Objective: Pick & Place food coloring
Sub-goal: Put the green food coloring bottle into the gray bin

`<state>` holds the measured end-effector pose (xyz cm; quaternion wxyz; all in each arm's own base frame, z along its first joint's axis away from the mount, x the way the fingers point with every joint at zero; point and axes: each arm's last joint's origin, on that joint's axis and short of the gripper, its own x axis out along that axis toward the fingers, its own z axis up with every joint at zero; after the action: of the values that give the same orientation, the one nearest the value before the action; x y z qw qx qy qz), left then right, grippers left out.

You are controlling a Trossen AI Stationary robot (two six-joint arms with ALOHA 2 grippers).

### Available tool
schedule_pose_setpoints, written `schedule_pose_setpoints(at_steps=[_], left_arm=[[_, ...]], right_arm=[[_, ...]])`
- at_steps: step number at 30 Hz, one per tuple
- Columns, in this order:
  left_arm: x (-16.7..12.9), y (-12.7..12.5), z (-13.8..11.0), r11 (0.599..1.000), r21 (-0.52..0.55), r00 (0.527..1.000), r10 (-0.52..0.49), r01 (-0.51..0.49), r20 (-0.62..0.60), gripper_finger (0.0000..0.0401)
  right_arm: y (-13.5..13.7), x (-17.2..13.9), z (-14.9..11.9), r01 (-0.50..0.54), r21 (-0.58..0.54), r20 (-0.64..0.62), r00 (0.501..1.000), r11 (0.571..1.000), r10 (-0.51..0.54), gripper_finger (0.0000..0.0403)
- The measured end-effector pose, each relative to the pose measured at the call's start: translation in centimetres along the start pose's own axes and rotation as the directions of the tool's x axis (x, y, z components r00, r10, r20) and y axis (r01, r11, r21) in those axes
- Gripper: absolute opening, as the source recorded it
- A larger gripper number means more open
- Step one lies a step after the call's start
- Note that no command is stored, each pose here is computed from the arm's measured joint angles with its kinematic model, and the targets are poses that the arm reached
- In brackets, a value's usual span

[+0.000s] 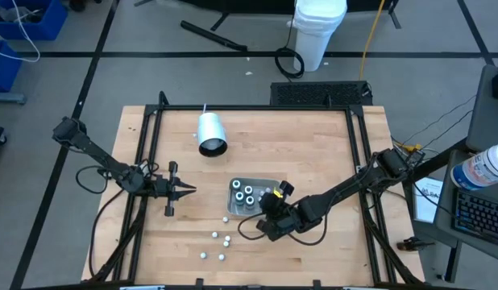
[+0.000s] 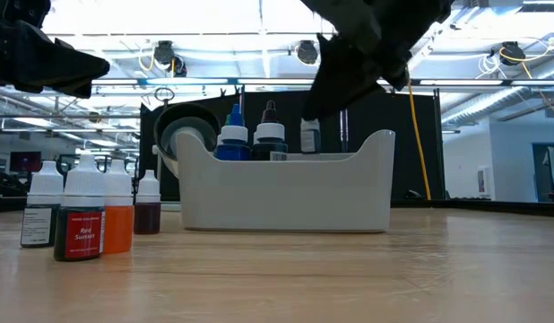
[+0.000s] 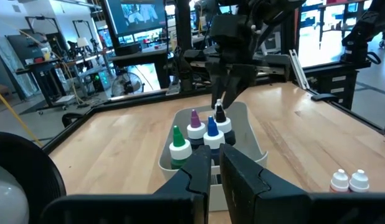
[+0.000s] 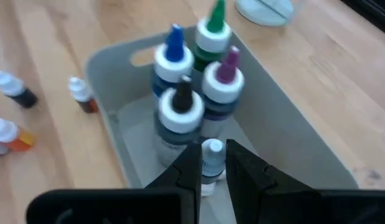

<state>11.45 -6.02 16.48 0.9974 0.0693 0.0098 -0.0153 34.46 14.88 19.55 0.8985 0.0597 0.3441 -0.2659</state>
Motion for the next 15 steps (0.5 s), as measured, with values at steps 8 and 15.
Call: schedule_pose_setpoints(at_steps=[8,15], left_arm=[[0.0,0.0,0.0,1.0,-0.019,1.0,0.0,0.0,0.0,0.0042],[0.0,0.0,0.0,1.0,-0.014,1.0,0.0,0.0,0.001,0.0042]], right_arm=[[0.8,-1.0,-0.3,0.049,-0.005,0.114,0.992,0.999,-0.048,0.0037],[1.3,-1.9,-0.6,0.036,0.14,0.155,0.986,0.99,-0.057,0.0037]])
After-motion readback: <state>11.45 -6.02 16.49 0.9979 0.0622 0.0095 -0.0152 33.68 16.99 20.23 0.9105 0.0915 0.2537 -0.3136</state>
